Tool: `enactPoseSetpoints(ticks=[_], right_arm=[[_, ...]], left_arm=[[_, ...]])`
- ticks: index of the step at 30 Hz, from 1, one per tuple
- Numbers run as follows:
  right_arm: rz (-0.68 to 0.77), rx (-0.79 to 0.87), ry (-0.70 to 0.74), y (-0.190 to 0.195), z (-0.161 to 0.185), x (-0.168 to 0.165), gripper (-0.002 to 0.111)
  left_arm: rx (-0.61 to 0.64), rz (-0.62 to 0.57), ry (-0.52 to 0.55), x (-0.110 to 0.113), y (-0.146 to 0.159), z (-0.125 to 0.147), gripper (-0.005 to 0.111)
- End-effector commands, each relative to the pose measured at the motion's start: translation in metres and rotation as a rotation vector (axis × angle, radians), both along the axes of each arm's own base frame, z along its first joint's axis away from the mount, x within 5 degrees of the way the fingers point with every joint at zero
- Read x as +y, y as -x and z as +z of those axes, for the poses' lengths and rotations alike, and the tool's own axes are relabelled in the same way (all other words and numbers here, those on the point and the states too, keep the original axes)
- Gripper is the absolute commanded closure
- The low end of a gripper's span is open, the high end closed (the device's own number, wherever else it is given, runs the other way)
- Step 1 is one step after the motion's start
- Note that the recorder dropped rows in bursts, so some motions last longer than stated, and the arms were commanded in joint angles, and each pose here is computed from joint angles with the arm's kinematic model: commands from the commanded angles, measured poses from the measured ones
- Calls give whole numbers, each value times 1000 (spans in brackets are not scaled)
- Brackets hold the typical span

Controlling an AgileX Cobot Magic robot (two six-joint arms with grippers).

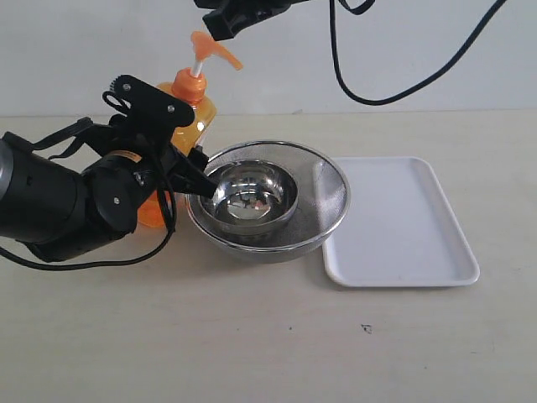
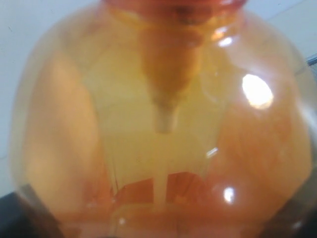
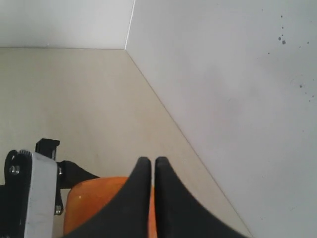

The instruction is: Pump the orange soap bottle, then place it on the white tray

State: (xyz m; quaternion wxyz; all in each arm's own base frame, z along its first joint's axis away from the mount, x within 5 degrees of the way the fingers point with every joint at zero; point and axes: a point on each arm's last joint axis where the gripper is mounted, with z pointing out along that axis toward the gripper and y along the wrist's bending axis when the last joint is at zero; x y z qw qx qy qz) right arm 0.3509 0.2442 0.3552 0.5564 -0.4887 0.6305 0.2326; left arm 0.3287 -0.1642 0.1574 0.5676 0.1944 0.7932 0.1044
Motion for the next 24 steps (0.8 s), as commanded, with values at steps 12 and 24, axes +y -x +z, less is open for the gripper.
enactPoseSetpoints(ticks=[12, 24], right_arm=[[18, 64, 8, -7, -18, 7, 108], [16, 127, 84, -8, -31, 6, 108]], left_arm=[[-70, 2, -11, 0, -4, 12, 102], [-71, 0, -12, 0, -4, 12, 102]])
